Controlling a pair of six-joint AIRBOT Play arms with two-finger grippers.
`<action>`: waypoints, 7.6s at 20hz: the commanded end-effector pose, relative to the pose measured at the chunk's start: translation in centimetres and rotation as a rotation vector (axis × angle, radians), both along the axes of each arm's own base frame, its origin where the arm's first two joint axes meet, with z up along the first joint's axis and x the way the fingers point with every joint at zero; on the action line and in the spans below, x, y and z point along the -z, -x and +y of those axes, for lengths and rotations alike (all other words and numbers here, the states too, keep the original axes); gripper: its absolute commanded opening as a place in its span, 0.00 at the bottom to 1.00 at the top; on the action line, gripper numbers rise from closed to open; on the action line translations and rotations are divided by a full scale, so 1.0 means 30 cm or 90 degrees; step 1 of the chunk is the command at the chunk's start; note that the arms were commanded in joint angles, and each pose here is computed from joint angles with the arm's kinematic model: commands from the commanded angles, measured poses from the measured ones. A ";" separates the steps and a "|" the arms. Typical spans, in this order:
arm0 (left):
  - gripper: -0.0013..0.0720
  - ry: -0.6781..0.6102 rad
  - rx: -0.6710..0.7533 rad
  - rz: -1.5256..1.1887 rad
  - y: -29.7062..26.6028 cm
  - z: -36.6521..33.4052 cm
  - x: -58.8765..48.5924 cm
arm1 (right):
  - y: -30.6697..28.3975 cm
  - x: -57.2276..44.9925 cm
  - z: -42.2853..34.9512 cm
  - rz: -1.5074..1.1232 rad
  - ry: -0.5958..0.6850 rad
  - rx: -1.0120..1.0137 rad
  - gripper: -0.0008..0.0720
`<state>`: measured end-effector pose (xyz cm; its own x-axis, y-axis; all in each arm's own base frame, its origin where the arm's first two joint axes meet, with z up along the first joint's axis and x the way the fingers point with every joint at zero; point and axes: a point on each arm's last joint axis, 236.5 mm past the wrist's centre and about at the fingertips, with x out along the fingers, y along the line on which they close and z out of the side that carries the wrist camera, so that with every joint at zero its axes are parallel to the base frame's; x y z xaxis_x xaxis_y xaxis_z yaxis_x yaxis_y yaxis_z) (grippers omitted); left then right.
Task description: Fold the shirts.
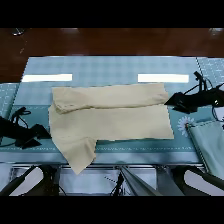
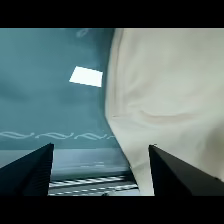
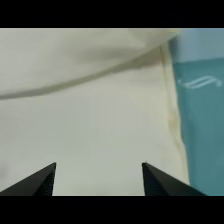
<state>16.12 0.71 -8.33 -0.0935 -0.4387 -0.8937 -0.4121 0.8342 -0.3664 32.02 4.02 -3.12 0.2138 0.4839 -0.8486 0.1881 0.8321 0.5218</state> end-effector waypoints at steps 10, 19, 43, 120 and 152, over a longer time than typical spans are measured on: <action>0.98 0.069 0.051 -0.014 0.058 -0.163 0.041 | 0.060 0.016 0.175 -0.034 -0.047 -0.017 0.86; 0.98 0.103 0.011 -0.052 -0.054 -0.216 0.061 | 0.060 0.015 0.175 -0.031 -0.049 -0.012 0.86; 0.04 0.112 0.072 -0.029 -0.028 -0.291 0.078 | 0.412 0.208 -0.143 0.230 0.015 0.113 0.86; 0.04 0.206 0.054 -0.466 -0.622 -0.553 -0.362 | -0.409 0.051 0.078 0.038 -0.170 -0.077 0.04; 0.04 0.193 0.232 -0.391 -0.979 -1.070 -0.547 | 0.005 -0.795 0.188 -0.374 -0.007 -0.109 0.04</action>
<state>42.51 -41.07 5.48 0.1240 -0.7789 -0.6147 0.2737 0.6223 -0.7334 30.96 7.66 19.16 0.5345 0.5087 -0.6749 -0.2079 0.8531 0.4785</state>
